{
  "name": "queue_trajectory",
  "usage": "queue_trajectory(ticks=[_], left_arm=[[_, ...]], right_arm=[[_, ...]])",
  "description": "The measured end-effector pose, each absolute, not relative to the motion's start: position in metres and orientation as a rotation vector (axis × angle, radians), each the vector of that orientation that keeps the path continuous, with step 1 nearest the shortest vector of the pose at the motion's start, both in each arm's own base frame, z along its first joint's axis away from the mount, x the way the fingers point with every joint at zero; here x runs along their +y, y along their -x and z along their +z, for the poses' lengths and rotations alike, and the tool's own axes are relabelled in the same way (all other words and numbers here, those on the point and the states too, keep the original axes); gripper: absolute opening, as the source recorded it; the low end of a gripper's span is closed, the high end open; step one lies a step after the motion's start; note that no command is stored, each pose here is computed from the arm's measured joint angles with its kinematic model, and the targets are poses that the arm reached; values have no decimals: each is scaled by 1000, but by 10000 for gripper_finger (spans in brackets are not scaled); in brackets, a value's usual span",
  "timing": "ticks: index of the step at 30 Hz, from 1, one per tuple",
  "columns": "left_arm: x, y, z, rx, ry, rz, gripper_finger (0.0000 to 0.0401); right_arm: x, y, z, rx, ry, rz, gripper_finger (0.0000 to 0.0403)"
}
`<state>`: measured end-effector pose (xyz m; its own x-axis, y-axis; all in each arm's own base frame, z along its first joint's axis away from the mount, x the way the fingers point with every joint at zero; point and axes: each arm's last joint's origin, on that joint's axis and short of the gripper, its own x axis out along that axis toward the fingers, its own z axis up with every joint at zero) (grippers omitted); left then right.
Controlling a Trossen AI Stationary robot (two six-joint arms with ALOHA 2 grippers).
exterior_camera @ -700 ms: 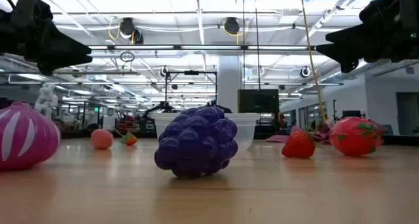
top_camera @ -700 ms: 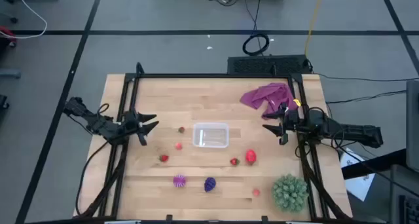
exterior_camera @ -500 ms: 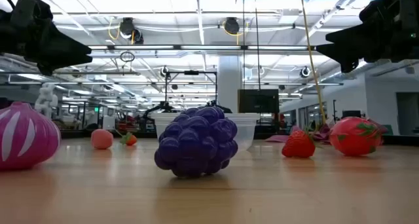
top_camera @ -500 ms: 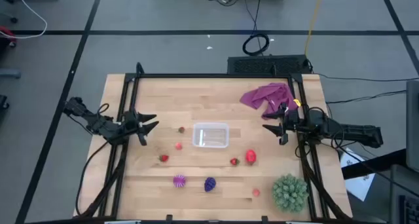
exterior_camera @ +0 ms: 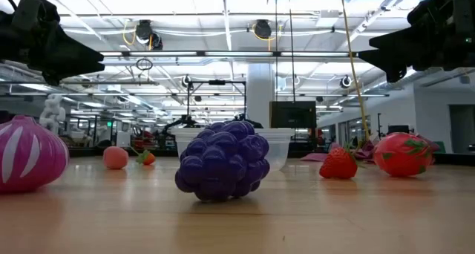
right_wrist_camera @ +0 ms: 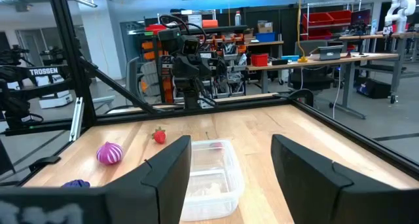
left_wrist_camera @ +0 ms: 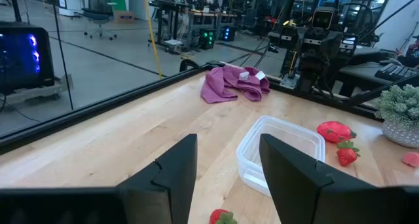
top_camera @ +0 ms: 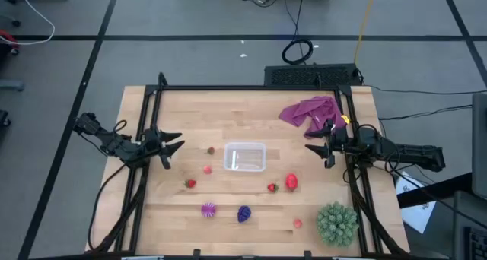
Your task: Pick and placing Produce into tupperware
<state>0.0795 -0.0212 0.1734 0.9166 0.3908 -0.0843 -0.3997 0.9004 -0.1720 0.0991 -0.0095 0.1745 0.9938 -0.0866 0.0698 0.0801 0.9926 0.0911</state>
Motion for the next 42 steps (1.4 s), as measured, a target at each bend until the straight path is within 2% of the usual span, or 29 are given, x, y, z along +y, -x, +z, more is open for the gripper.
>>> queue_trajectory(ticks=[42], left_arm=[[-21, -79, 174, 44, 187, 429, 170]], right_arm=[[-9, -99, 177, -101, -87, -82, 203]])
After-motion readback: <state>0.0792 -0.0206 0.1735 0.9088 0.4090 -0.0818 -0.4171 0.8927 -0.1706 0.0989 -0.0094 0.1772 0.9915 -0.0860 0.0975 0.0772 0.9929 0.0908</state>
